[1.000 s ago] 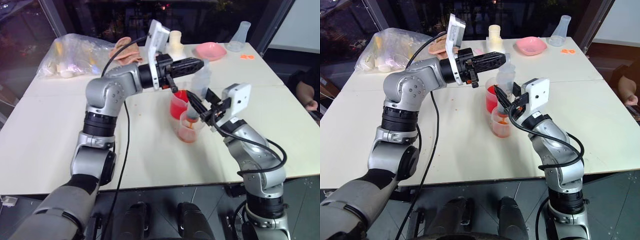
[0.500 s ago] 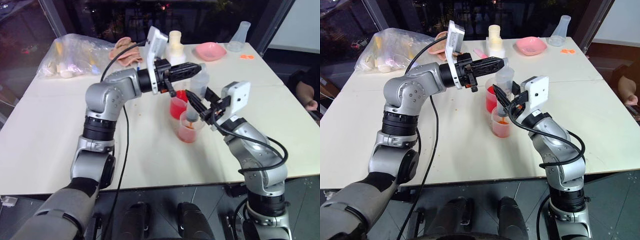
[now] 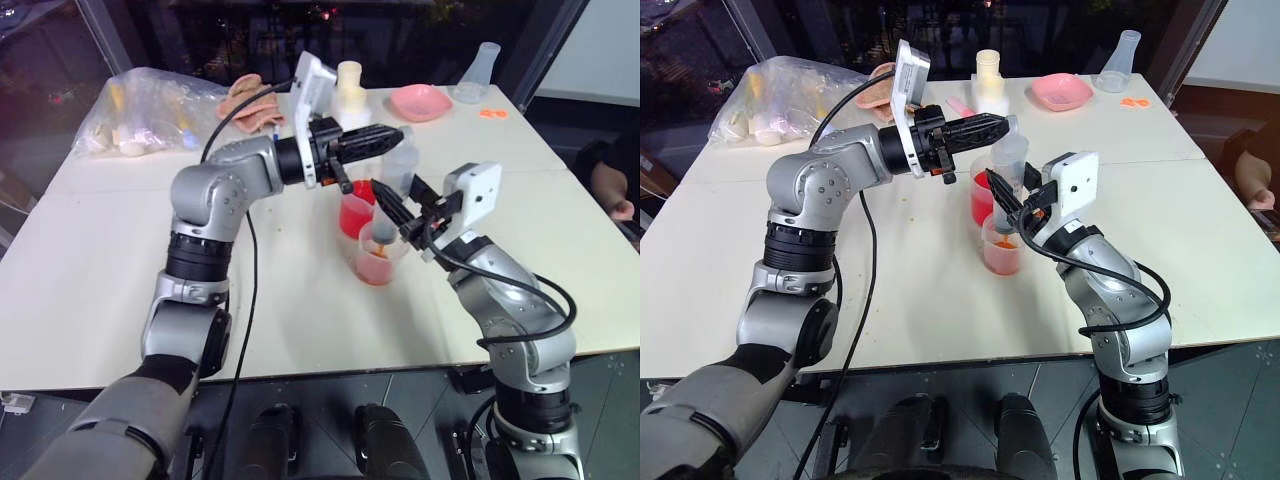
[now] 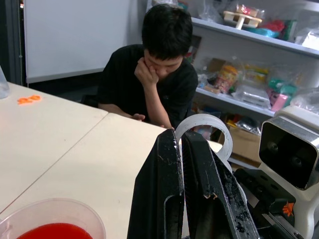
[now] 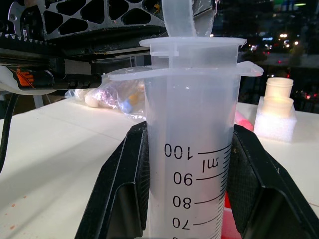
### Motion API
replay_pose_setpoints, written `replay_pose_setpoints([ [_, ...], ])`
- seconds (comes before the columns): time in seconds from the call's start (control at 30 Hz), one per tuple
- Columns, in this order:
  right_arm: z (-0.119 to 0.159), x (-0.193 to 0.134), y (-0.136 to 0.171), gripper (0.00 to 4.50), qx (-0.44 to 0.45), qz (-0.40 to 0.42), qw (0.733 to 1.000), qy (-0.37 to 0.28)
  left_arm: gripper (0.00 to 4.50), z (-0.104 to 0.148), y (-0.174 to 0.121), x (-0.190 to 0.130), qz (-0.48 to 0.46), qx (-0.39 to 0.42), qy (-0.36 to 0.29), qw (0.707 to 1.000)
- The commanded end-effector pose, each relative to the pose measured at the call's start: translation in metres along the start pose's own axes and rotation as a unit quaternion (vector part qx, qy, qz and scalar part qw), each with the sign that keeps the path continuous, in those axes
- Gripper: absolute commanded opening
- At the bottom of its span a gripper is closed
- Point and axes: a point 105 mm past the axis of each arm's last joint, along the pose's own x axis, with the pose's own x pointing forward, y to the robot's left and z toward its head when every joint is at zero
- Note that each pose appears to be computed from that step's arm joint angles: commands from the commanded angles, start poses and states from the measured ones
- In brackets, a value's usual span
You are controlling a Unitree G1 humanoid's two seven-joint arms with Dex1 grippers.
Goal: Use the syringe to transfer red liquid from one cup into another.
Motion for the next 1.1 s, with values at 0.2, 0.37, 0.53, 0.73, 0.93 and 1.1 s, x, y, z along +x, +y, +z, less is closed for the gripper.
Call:
replay_pose_setpoints([
  [0.2,0.035,0.001,0.007,1.46,-0.018,0.010,0.998,-0.065,1.48,0.006,-0.017,0.010,-0.046,0.015,0.005,0.999],
  [0.37,0.034,0.001,0.007,1.46,-0.016,0.011,0.998,-0.065,1.48,0.010,-0.010,0.004,-0.030,0.016,0.000,0.999],
  [0.53,0.035,0.002,0.007,1.46,-0.014,0.010,0.998,-0.065,1.48,0.024,0.004,-0.013,0.002,0.027,-0.013,1.000],
  [0.73,0.037,0.001,0.005,1.46,-0.013,0.008,0.998,-0.068,1.48,0.048,0.026,-0.053,0.068,0.049,-0.025,0.996],
  [0.93,0.040,0.001,0.001,1.46,0.001,0.001,0.998,-0.070,1.48,0.047,0.033,-0.082,0.113,0.058,-0.019,0.992],
  [1.1,0.066,0.010,-0.012,1.46,0.037,-0.022,0.996,-0.076,1.48,0.027,0.024,-0.087,0.111,0.094,-0.001,0.989],
])
